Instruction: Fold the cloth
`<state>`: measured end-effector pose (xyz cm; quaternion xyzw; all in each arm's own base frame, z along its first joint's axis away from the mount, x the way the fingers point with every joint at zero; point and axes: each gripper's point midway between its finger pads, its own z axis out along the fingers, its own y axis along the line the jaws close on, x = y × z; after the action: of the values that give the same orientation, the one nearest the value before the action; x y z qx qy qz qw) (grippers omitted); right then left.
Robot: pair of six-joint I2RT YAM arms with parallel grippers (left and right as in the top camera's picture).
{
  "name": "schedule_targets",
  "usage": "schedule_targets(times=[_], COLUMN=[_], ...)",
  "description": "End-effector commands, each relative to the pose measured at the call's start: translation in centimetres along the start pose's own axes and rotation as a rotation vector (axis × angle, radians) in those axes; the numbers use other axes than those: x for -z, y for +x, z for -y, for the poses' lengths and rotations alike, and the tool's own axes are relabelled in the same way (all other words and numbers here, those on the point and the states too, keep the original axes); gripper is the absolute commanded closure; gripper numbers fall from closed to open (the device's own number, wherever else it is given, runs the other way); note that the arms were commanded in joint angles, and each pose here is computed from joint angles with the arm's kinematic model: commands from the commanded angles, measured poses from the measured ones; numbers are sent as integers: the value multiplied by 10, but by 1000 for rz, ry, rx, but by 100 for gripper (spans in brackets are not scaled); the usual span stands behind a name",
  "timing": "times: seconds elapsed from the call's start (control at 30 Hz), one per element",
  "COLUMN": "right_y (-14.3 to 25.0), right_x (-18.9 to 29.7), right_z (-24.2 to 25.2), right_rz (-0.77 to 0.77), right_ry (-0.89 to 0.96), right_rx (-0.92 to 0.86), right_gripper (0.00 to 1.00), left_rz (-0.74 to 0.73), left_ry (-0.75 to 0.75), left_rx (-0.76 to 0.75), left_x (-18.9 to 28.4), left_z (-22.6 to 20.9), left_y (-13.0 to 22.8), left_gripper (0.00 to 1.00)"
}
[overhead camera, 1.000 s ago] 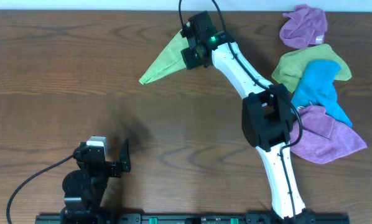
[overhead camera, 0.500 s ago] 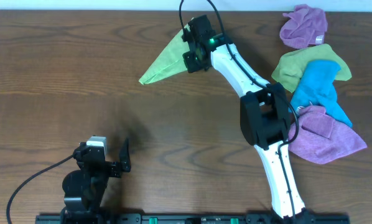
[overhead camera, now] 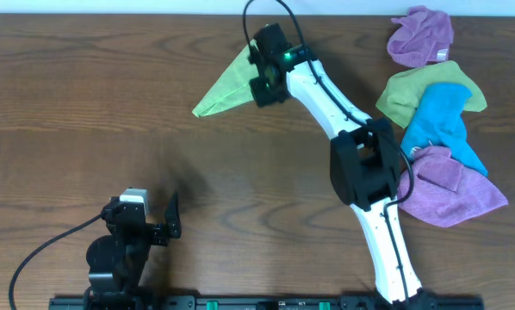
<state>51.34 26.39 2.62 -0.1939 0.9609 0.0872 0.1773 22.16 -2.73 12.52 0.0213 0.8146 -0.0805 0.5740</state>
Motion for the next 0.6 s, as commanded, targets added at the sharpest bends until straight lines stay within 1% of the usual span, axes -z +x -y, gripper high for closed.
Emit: schedule_targets(times=[0.0,0.1,0.2,0.3,0.43,0.57], right_y=[-37,-52,-52,-44,-37,-20], right_x=[38,37,28,5,-11,-29], right_z=[-5,4,14,26,30,33], right_rz=[139,200,203,175,155,95], right_ry=[-7,-3,4,11,15,17], right_rx=[36,26,13,-8,-13,-24], right_gripper=[50,51,54,60,62,66], left_rz=[-19,-19,-19,-19,-19,-19], left_ry=[5,5,5,5,5,5], left_rx=[-15,-15,-15,-15,-15,-15], left_x=[-3,-3,-3,-3,-3,-3], left_z=[0,0,0,0,0,0], left_y=[9,9,9,9,9,9], left_gripper=[5,5,4,5,5,5])
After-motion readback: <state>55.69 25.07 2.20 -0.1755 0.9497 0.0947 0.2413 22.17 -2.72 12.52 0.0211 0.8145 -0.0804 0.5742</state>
